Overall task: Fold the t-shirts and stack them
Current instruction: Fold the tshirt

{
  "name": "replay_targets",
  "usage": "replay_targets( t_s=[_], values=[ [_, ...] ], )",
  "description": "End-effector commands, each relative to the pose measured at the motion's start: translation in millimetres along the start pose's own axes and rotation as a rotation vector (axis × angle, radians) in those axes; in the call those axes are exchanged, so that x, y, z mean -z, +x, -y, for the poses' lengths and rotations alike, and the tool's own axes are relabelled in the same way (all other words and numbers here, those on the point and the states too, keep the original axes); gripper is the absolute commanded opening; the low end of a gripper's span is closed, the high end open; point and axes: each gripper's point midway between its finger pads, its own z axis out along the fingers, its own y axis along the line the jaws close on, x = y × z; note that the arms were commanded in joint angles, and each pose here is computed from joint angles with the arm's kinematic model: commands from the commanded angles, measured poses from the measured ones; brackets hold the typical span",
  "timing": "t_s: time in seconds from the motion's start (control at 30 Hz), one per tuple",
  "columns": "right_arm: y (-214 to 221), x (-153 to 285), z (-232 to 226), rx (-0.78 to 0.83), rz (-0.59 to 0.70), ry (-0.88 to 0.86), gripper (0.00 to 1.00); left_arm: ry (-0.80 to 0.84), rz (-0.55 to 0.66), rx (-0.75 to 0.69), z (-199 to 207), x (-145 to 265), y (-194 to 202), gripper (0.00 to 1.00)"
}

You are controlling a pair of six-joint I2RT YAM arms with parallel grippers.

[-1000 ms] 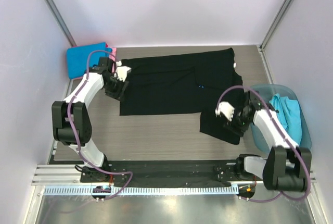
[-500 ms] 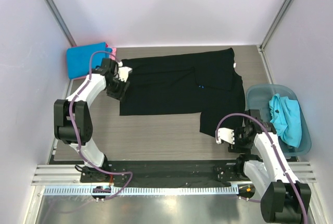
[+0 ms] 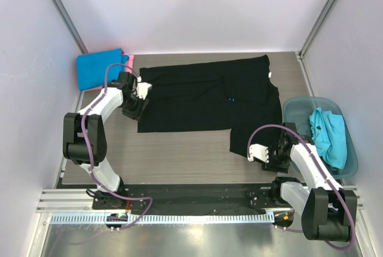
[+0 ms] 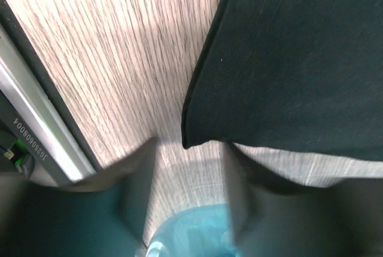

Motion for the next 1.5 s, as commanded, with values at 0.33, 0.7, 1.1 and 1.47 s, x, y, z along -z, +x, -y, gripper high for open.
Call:
replay_targets(
  t_s=[0.33, 0.7, 1.1, 1.47],
  values=[
    [-14, 50, 78, -0.179, 0.044, 0.271, 0.01, 0.002, -0.039, -0.104, -8, 26, 43, 0.44],
    [-15, 49, 29, -0.107, 0.027, 0.039, 0.44, 0.053, -0.037, -0.076, -10, 16, 38, 0.45],
    [-15, 26, 13, 0.011, 0.052, -0.034, 0.48, 0.071, -0.025, -0.014, -8, 1, 34, 0.46],
    [-10, 14, 19, 0.024, 0.032, -0.067, 0.48, 0.078, -0.032, 0.019, -8, -8, 33, 0.45]
  ],
)
